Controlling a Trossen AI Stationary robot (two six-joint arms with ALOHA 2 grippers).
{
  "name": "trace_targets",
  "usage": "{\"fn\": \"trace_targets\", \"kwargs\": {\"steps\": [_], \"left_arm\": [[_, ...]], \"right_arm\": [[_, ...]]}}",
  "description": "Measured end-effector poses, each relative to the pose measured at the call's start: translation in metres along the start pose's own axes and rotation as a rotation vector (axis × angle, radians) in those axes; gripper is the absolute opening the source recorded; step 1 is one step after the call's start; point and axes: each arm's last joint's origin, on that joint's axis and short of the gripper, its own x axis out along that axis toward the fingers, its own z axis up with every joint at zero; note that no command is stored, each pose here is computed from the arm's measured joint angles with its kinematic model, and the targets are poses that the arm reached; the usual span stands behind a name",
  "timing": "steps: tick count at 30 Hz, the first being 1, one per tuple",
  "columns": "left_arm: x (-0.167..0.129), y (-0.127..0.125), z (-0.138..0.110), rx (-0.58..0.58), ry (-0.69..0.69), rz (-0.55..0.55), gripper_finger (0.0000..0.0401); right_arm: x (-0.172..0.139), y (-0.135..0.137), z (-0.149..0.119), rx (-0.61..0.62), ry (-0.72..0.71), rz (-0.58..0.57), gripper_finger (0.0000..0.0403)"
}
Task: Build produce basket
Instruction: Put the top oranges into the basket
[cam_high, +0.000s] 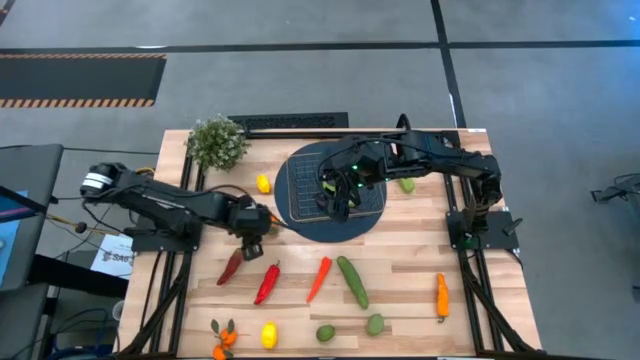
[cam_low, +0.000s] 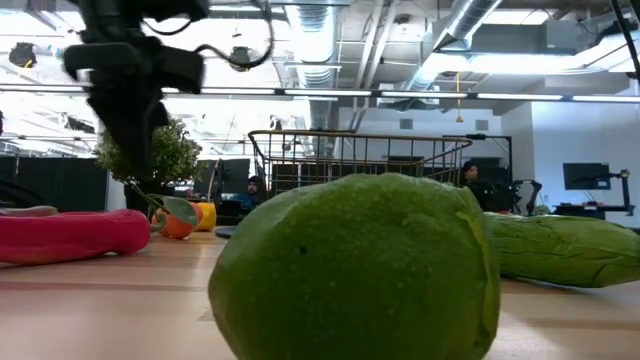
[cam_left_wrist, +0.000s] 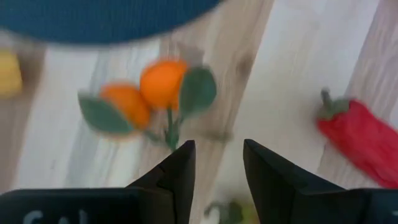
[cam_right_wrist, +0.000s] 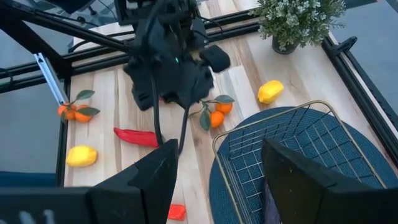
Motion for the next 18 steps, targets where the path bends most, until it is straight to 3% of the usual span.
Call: {"fn": "trace_targets", "kwargs": {"steps": [4, 12, 18], "left_arm": [[0.001, 0.000, 0.020, 0.086, 0.068, 0.045, 0.0121], [0.012, 0.003, 0.040, 0.226, 0.377, 0.092, 0.0121], [0.031, 0.000, 0.048, 0.270, 0.465, 0.101, 0.0121]], "right_arm": [[0.000, 0.002, 0.000, -0.004, 0.000, 0.004, 0.0248], [-0.001, 0.007, -0.002, -0.013, 0.007, 0.014, 0.0248], [-0.001, 0.009, -0.003, -0.018, 0.008, 0.019, 0.0248]]}}
